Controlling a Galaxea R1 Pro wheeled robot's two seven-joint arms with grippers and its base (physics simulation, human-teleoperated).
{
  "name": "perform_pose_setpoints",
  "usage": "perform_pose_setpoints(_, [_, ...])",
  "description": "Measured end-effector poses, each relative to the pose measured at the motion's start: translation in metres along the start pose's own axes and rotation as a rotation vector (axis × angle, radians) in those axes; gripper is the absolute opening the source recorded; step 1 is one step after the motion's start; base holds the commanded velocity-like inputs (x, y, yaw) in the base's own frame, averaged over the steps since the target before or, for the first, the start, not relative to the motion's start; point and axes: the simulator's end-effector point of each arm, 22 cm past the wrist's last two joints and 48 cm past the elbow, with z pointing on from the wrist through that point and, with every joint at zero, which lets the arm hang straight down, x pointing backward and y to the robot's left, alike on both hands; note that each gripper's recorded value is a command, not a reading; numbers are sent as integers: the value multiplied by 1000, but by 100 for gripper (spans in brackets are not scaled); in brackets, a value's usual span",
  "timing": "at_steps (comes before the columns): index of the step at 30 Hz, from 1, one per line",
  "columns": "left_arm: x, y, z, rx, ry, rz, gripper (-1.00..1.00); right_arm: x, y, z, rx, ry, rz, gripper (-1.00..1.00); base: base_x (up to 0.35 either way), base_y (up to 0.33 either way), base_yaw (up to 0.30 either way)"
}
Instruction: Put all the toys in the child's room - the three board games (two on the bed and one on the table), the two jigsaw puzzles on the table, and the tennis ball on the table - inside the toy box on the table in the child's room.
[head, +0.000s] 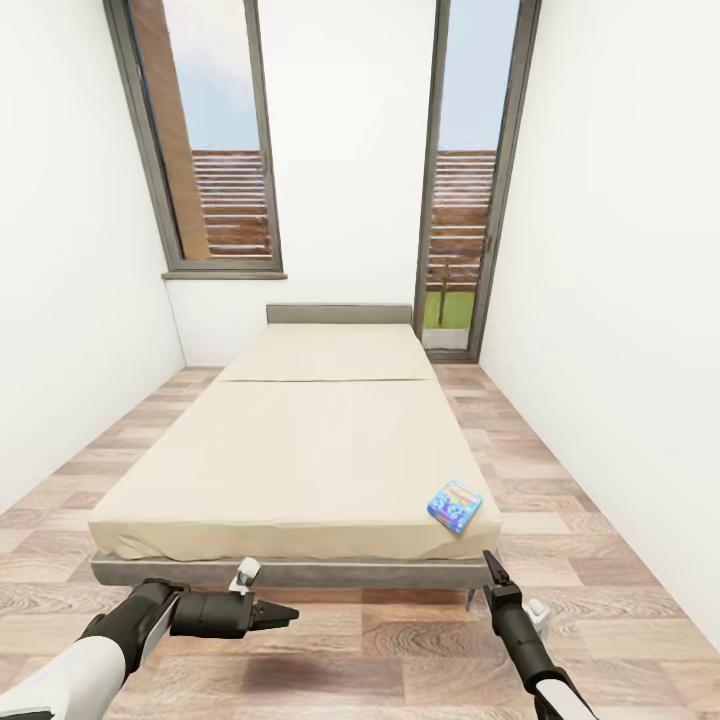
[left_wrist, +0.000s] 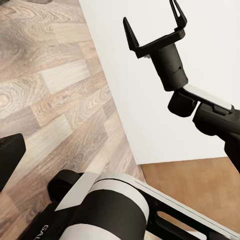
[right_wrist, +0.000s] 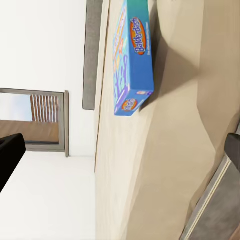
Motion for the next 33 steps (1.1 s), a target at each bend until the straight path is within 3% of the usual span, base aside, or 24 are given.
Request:
perform_pose_setpoints(24, [0,-2,4,5,1,18,100,0,-2,0,10,0,2,100,104,0,0])
perform_pose_setpoints(33, [0,-2,4,5,2,18,100,4,-3,0,12,20,27,100,68,0,0])
